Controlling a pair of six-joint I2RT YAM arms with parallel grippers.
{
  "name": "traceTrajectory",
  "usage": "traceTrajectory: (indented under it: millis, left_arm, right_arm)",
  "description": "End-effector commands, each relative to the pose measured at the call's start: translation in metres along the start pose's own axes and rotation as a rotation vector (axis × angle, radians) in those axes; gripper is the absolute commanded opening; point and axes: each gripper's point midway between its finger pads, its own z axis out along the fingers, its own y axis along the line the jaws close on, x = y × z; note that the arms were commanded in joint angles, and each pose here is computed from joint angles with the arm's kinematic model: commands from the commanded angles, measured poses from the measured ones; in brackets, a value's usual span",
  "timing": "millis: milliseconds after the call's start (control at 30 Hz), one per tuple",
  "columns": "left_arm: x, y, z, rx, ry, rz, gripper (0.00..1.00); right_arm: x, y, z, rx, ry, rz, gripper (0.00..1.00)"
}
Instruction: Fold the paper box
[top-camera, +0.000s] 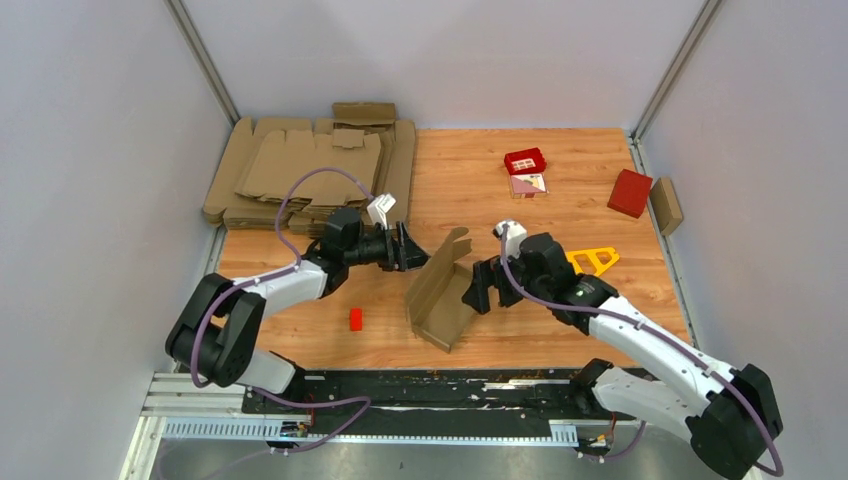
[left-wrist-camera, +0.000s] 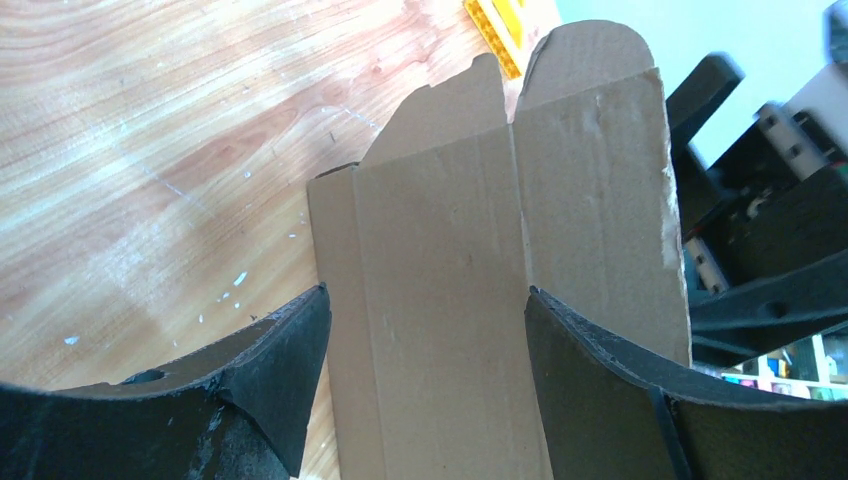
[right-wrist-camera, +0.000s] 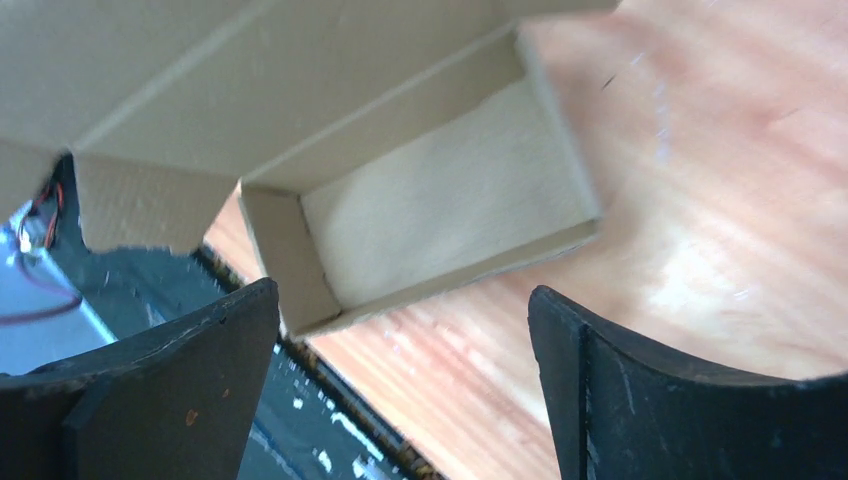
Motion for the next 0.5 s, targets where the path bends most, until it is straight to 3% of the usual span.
traceTrajectory:
  millis: [0, 233, 333, 467]
  left_arm:
    - [-0.01, -0.009, 0.006, 0.031, 0.002, 0.053, 0.79]
    - [-0.008, -0.006, 0.016, 0.046, 0.02, 0.044, 0.78]
    - [-0.008, -0.007, 0.017, 0.057, 0.029, 0.061, 0.78]
    - [-0.007, -0.006, 0.016, 0.047, 0.04, 0.083, 0.78]
  right_arm:
    - [-0.073, -0.013, -0.019, 0.072, -0.224, -0.086, 0.98]
    - [-0.123, -0.022, -0.002, -0.085, -0.436, -0.107, 1.0]
    - [-0.144, -0.025, 0.008, -0.105, -0.529, -0.187, 1.0]
    - [-0.152, -0.028, 0.03, -0.132, -0.484, -0.264, 0.99]
